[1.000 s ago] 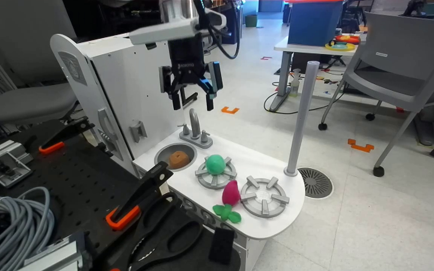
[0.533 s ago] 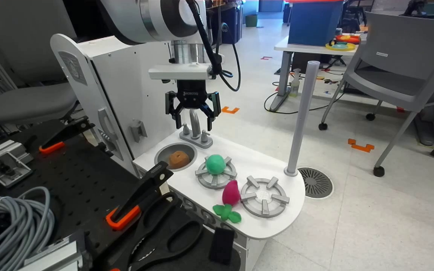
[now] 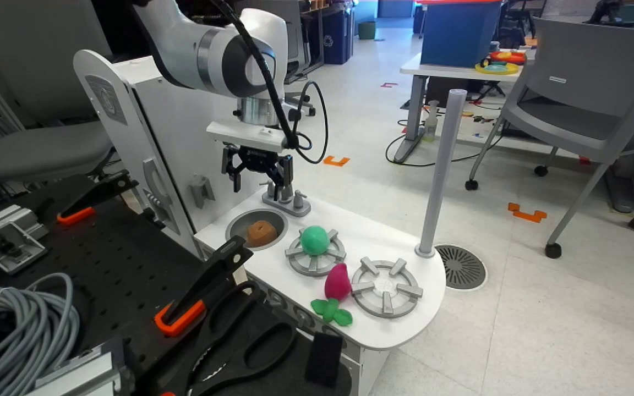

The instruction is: Remove the brown object from the sink

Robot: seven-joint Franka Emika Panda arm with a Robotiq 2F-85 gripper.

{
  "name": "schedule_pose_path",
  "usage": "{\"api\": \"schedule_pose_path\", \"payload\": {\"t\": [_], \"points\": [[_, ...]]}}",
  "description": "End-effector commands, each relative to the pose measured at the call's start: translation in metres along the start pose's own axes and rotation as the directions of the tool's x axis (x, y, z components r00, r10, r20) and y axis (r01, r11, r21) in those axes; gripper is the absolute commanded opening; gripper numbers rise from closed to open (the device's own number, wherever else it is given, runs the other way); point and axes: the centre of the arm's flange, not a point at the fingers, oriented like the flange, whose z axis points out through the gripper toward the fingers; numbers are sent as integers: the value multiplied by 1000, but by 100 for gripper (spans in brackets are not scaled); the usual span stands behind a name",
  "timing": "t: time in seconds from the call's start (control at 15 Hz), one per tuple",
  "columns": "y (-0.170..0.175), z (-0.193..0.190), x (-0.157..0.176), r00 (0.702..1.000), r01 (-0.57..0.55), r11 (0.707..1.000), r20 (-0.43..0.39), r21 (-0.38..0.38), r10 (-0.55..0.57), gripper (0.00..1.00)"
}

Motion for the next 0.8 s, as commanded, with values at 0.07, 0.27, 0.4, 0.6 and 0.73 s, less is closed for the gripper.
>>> {"api": "schedule_pose_path", "payload": {"t": [0.07, 0.27, 0.4, 0.6, 0.73], "points": [[-3, 51, 22, 996, -50, 999, -70, 12, 51, 100], [-5, 86, 26, 992, -51, 998, -118, -48, 45, 100], [-12, 101, 28, 991, -53, 998, -122, -41, 48, 100], [-27, 121, 29, 992, -29, 999, -125, -42, 24, 100], [-36, 130, 33, 992, -8, 999, -128, -49, 2, 100]]}}
